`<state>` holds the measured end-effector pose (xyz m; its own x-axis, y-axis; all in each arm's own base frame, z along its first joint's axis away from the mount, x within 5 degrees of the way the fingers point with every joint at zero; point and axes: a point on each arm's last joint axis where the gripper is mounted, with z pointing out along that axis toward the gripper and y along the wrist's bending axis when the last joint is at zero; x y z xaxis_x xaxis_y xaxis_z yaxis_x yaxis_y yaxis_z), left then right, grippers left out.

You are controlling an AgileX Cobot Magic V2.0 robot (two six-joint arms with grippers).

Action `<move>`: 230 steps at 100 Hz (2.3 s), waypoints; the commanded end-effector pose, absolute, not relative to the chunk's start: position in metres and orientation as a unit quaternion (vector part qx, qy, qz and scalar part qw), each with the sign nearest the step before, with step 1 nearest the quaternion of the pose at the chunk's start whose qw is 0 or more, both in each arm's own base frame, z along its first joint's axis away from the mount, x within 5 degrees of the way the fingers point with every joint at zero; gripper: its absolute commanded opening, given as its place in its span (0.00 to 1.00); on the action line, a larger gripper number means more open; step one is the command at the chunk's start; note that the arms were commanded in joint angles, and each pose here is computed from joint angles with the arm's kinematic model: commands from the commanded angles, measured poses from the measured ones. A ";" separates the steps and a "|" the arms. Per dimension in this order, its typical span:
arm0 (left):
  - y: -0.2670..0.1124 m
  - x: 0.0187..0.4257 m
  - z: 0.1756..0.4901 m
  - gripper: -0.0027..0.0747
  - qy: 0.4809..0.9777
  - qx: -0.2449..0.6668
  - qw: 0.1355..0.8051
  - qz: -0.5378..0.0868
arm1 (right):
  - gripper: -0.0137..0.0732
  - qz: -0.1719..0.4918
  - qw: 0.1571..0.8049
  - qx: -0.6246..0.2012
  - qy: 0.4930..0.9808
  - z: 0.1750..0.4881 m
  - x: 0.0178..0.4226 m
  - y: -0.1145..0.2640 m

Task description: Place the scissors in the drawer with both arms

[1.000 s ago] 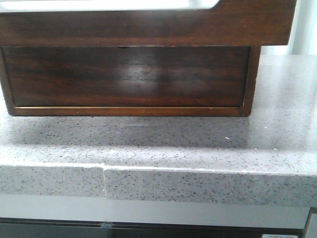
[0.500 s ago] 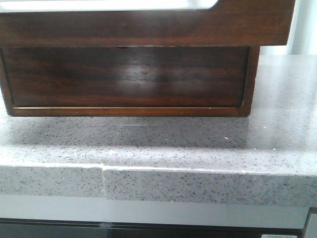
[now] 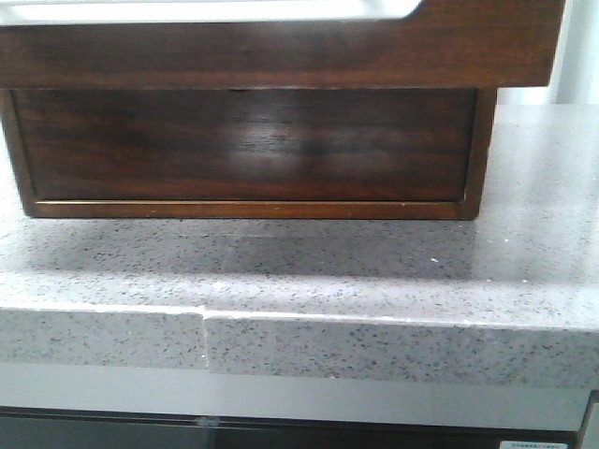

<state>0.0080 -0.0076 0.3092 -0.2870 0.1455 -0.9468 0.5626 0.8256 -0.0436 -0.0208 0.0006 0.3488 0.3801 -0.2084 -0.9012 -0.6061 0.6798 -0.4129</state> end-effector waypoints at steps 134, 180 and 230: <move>-0.011 0.052 0.184 0.01 0.766 0.038 0.632 -0.111 | 0.11 0.133 0.768 -0.350 0.519 0.361 -0.021 -0.001; -0.011 0.052 0.184 0.01 0.766 0.038 0.632 -0.111 | 0.11 0.032 0.767 -0.314 0.559 0.339 -0.002 0.004; -0.011 0.052 0.184 0.01 0.766 0.038 0.632 -0.111 | 0.11 -0.046 0.680 -0.060 0.730 0.187 0.058 0.001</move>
